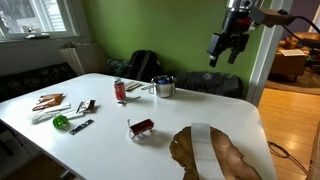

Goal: Pick up the red trolley and put it in the silver pot

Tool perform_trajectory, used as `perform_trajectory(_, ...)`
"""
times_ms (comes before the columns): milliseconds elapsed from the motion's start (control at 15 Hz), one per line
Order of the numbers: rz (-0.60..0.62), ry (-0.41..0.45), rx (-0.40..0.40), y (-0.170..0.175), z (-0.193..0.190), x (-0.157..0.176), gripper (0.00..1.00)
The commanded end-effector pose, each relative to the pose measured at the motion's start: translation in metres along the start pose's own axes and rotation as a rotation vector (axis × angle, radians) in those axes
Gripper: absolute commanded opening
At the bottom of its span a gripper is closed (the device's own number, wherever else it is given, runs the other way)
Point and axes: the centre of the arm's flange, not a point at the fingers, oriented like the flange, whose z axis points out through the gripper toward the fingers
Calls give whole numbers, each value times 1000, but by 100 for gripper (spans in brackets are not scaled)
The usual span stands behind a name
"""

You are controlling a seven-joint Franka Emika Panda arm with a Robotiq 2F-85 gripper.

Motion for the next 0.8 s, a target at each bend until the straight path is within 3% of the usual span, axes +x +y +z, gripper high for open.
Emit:
perform_trajectory(0,71,73,144,-25,43,11,100)
perform_trajectory(133,70,113,193,-45,73,17,100)
perform_trajectory(400,28,165,202,-78,142,19,100)
perform_trajectory(467,22,160,207,-57,102,5,100)
perform_trajectory(733,18,146,217,-65,137,10,100)
